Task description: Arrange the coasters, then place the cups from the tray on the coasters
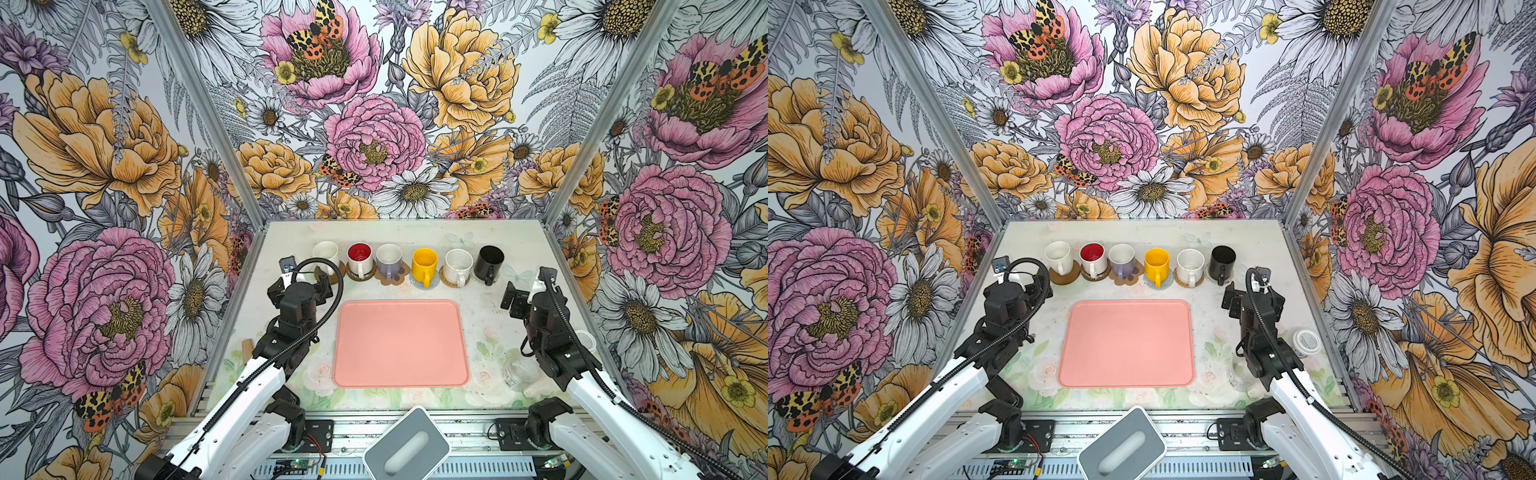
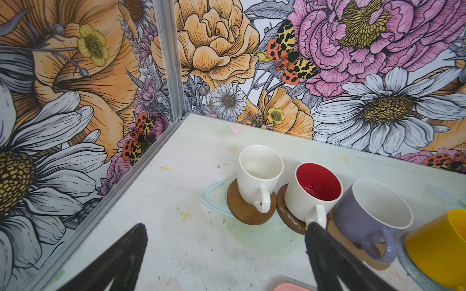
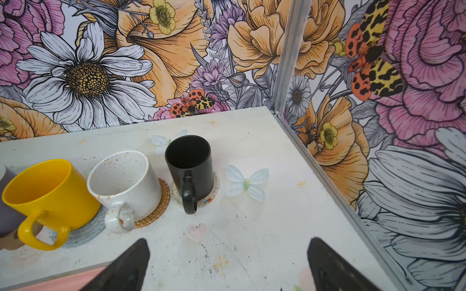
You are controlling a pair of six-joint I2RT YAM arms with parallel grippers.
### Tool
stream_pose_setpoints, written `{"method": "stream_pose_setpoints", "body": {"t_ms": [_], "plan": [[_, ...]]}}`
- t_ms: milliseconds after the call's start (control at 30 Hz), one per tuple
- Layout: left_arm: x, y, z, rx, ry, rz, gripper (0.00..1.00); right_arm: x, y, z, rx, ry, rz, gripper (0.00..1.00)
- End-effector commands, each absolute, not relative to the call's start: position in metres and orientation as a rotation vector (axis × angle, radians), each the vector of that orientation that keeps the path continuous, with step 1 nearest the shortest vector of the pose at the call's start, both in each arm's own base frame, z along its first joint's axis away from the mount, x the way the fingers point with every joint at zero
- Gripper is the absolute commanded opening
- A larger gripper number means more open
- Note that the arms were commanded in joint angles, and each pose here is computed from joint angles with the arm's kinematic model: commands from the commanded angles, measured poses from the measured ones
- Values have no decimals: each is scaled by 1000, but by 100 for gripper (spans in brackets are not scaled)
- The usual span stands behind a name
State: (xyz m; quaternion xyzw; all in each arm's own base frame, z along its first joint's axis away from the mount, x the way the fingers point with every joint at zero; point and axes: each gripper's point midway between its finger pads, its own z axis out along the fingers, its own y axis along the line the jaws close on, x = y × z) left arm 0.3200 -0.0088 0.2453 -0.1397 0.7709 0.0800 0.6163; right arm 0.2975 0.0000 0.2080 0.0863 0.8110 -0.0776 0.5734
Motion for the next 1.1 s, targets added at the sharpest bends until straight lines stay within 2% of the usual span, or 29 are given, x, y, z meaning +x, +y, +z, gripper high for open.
{"method": "stream_pose_setpoints", "body": {"t_ms": [0,433,1067], "plan": [[323,5,240,-338,1756,279,99,299,-9,209,171,1873,-270,99],[340,22,205,-326,1734,300,99,318,-24,170,170,1898,-372,100],[369,32,170,-276,1724,351,99,348,-37,129,167,1941,-333,99]]}}
